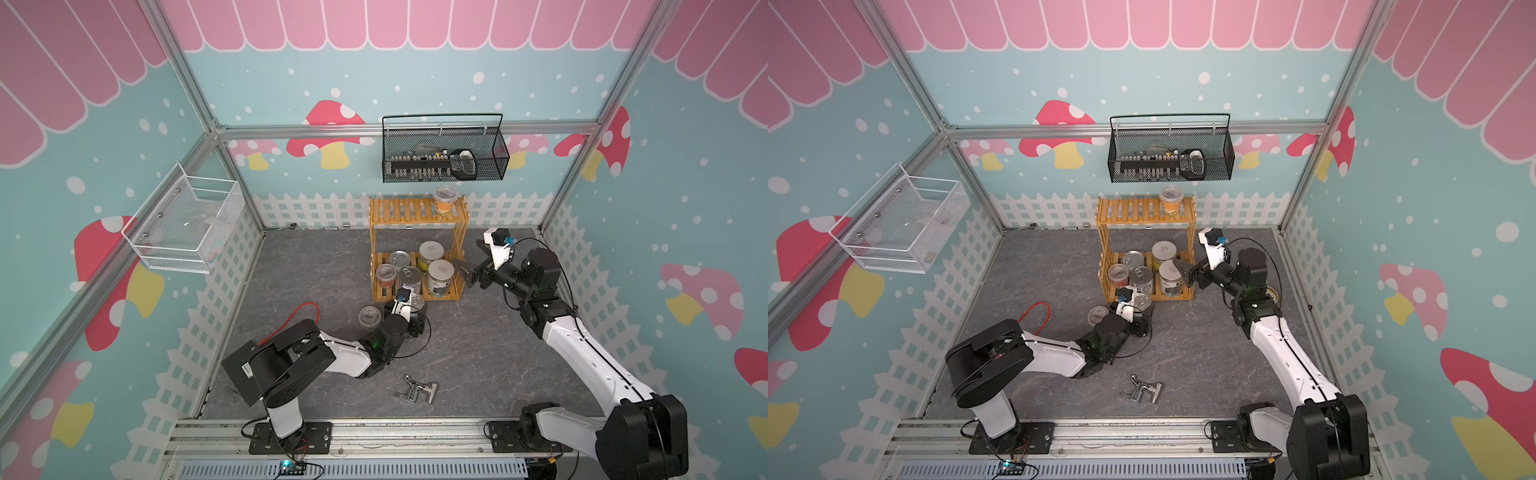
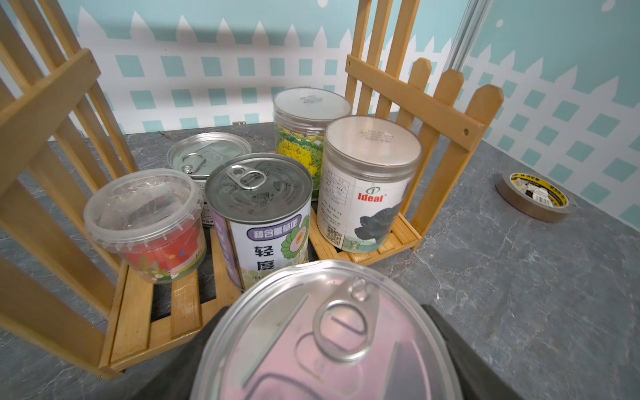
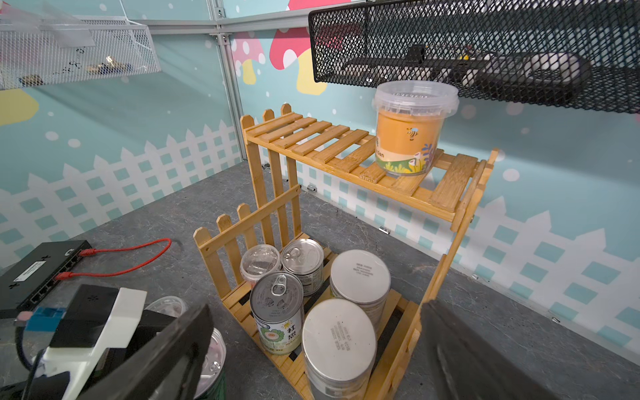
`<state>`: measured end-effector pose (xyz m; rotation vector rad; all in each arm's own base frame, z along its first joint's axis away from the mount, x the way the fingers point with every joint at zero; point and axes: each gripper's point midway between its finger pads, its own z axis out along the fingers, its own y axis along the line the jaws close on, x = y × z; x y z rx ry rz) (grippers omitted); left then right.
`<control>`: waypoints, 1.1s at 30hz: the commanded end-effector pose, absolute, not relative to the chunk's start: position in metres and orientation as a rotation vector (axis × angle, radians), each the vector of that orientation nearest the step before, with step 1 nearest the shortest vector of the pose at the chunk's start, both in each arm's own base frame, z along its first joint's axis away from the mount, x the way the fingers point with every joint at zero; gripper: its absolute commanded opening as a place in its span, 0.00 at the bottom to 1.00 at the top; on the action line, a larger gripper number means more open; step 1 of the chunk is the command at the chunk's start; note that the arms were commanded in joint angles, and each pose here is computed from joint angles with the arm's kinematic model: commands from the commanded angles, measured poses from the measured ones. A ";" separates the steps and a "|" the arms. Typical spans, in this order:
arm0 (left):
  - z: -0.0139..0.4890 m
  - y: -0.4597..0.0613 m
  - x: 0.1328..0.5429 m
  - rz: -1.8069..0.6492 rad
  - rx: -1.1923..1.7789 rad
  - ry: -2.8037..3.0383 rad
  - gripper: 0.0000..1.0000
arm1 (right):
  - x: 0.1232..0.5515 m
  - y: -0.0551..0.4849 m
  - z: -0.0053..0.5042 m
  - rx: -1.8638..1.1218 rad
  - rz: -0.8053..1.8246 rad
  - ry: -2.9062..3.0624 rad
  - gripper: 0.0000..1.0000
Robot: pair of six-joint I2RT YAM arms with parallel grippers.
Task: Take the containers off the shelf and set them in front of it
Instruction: Place the container at the center of the board.
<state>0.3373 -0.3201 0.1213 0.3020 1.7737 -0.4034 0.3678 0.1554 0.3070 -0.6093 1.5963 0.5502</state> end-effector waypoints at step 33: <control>0.166 -0.318 0.342 -0.358 0.319 1.690 0.99 | 0.372 0.155 0.347 -0.590 0.549 1.539 0.99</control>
